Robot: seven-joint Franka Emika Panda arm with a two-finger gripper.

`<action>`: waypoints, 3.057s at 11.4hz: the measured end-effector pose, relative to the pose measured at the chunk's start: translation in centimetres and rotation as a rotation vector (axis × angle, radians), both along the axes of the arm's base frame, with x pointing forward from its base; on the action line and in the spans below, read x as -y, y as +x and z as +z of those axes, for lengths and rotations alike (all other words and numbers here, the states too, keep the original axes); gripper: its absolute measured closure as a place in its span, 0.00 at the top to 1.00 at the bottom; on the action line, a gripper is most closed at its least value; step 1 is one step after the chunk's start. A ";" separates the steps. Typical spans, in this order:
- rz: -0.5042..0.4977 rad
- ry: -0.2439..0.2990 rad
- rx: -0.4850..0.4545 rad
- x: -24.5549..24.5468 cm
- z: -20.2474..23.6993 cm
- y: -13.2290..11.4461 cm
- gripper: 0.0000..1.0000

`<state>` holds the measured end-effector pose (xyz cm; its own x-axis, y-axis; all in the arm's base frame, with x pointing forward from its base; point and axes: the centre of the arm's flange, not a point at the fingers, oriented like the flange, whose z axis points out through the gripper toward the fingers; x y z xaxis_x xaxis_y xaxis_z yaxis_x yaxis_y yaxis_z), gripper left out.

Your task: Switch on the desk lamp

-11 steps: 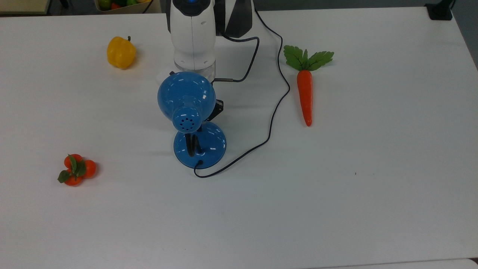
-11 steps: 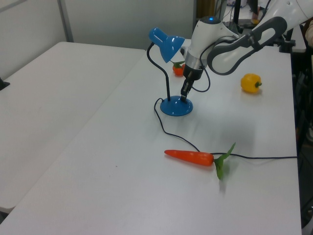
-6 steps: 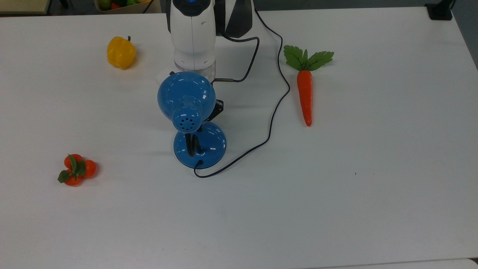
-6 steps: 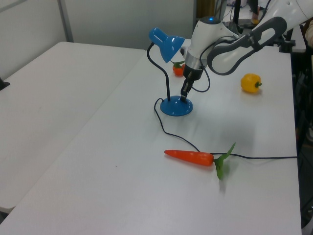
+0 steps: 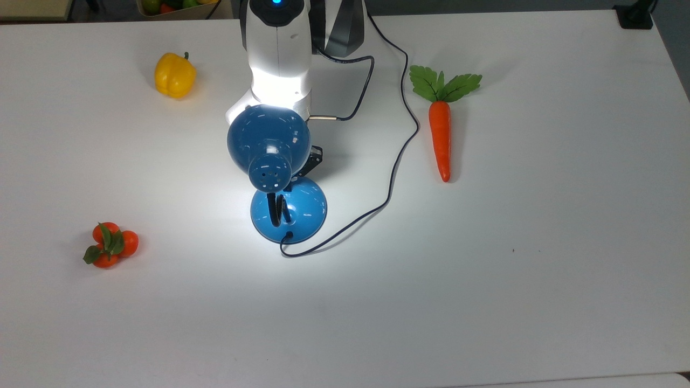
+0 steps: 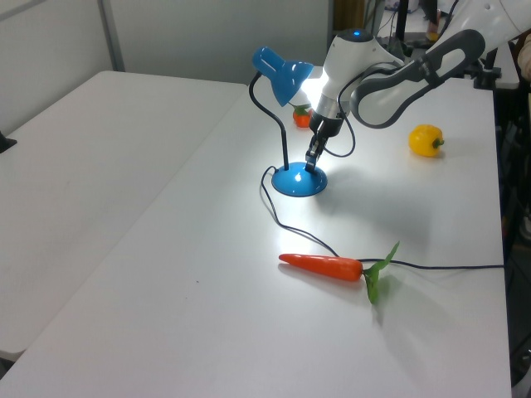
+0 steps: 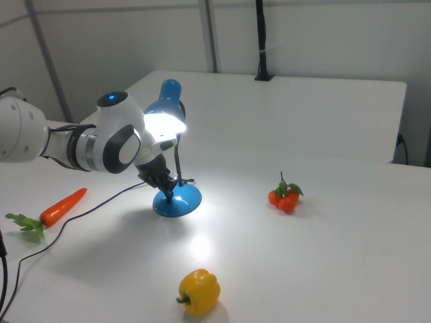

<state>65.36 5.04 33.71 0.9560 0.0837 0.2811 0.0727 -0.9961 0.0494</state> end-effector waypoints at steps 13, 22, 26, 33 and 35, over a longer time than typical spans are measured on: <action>-0.013 -0.020 -0.159 0.3 1.8 -1.7 0.01; -0.055 -0.097 -0.309 2.1 22.0 -8.5 0.01; -0.076 -0.089 -0.301 2.7 25.4 -8.9 0.06; -0.092 -0.091 -0.358 3.2 25.6 -9.8 0.93; -0.093 -0.089 -0.348 3.2 26.2 -10.0 1.00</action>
